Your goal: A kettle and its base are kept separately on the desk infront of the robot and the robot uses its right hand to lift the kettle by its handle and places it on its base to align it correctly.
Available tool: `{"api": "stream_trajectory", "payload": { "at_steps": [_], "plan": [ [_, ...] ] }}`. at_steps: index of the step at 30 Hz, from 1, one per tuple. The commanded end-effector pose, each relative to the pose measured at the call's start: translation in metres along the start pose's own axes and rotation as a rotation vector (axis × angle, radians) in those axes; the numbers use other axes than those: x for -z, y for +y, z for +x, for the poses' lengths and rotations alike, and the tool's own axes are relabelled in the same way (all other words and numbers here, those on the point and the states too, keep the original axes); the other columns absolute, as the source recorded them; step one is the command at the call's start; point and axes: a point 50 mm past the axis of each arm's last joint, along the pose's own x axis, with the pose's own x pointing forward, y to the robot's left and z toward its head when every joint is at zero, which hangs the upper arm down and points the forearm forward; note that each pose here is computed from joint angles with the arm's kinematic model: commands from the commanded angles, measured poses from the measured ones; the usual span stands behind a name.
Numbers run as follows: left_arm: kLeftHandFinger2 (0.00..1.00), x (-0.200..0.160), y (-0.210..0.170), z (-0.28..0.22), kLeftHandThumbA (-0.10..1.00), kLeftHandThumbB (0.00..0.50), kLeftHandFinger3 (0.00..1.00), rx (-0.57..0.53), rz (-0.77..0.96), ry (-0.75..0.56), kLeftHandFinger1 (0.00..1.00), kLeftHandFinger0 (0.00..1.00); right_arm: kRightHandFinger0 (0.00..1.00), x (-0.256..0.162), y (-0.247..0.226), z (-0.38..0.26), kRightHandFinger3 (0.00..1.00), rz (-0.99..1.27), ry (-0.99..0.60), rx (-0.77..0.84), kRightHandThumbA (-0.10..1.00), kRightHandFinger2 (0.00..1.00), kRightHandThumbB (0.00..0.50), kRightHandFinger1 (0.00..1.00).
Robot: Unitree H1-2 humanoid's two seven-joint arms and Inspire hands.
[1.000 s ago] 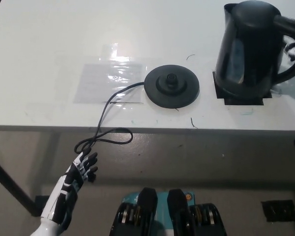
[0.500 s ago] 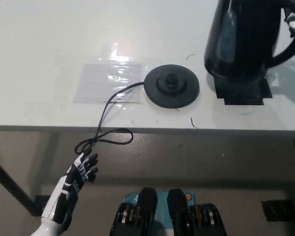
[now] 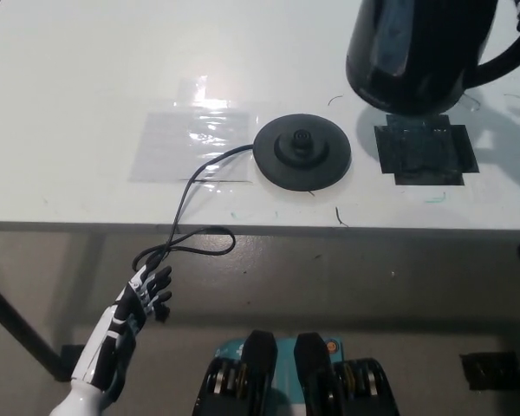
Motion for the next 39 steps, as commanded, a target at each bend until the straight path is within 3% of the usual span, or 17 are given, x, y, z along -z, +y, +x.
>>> {"api": "stream_trajectory", "payload": {
  "at_steps": [1, 4, 7, 10, 11, 12, 13, 14, 18, 22, 28, 39],
  "plan": [
    [1.0, -0.01, 0.007, 0.004, 1.0, 0.073, 1.0, 0.019, 0.026, -0.045, 1.0, 1.0, 0.01, -0.048, 0.038, 0.028, 0.87, -0.04, -0.236, -0.07, -0.1, 0.83, 0.14, 0.42],
    [1.0, -0.01, 0.006, 0.003, 1.0, 0.075, 1.0, 0.018, 0.026, -0.043, 1.0, 1.0, 0.0, -0.043, 0.065, 0.028, 0.84, -0.09, -0.253, -0.111, -0.1, 0.83, 0.128, 0.42],
    [1.0, -0.01, 0.006, 0.002, 1.0, 0.049, 1.0, 0.019, 0.029, -0.044, 1.0, 1.0, 0.0, -0.038, 0.094, 0.027, 0.77, -0.167, -0.269, -0.112, -0.1, 0.69, 0.138, 0.29],
    [1.0, -0.009, 0.006, 0.003, 1.0, 0.05, 1.0, 0.022, 0.028, -0.042, 1.0, 1.0, 0.0, -0.033, 0.109, 0.029, 0.78, -0.2, -0.28, -0.105, -0.1, 0.68, 0.143, 0.26],
    [1.0, -0.008, 0.005, 0.002, 1.0, 0.049, 1.0, 0.021, 0.026, -0.04, 1.0, 1.0, 0.0, -0.031, 0.115, 0.029, 0.77, -0.212, -0.278, -0.104, -0.1, 0.68, 0.142, 0.27],
    [1.0, -0.008, 0.005, 0.002, 1.0, 0.05, 1.0, 0.022, 0.022, -0.038, 1.0, 1.0, 0.03, -0.03, 0.119, 0.03, 0.82, -0.223, -0.276, -0.103, -0.1, 0.73, 0.178, 0.33],
    [1.0, -0.008, 0.005, 0.002, 1.0, 0.051, 1.0, 0.023, 0.023, -0.036, 1.0, 1.0, 0.0, -0.027, 0.127, 0.03, 0.8, -0.226, -0.269, -0.108, -0.1, 0.71, 0.126, 0.3],
    [1.0, -0.008, 0.005, 0.002, 1.0, 0.05, 1.0, 0.024, 0.026, -0.035, 1.0, 1.0, 0.0, -0.025, 0.132, 0.031, 0.81, -0.23, -0.262, -0.108, -0.1, 0.74, 0.117, 0.33],
    [1.0, -0.008, 0.005, 0.001, 1.0, 0.031, 1.0, 0.024, 0.03, -0.034, 1.0, 1.0, 0.02, -0.018, 0.144, 0.033, 0.8, -0.217, -0.247, -0.109, -0.1, 0.8, 0.106, 0.41],
    [1.0, -0.008, 0.006, 0.001, 1.0, 0.027, 1.0, 0.023, 0.027, -0.038, 1.0, 1.0, 0.0, -0.015, 0.151, 0.035, 0.81, -0.196, -0.237, -0.114, -0.1, 0.82, 0.111, 0.42],
    [1.0, -0.009, 0.006, 0.0, 1.0, 0.035, 1.0, 0.019, 0.021, -0.044, 1.0, 1.0, 0.1, -0.011, 0.155, 0.037, 0.86, -0.22, -0.244, -0.101, -0.1, 0.92, 0.106, 0.56],
    [1.0, -0.008, 0.006, 0.0, 1.0, 0.055, 1.0, 0.022, 0.024, -0.04, 1.0, 1.0, 0.12, 0.008, 0.152, 0.043, 0.86, -0.216, -0.246, -0.067, -0.1, 0.9, 0.122, 0.55]
  ]
}}
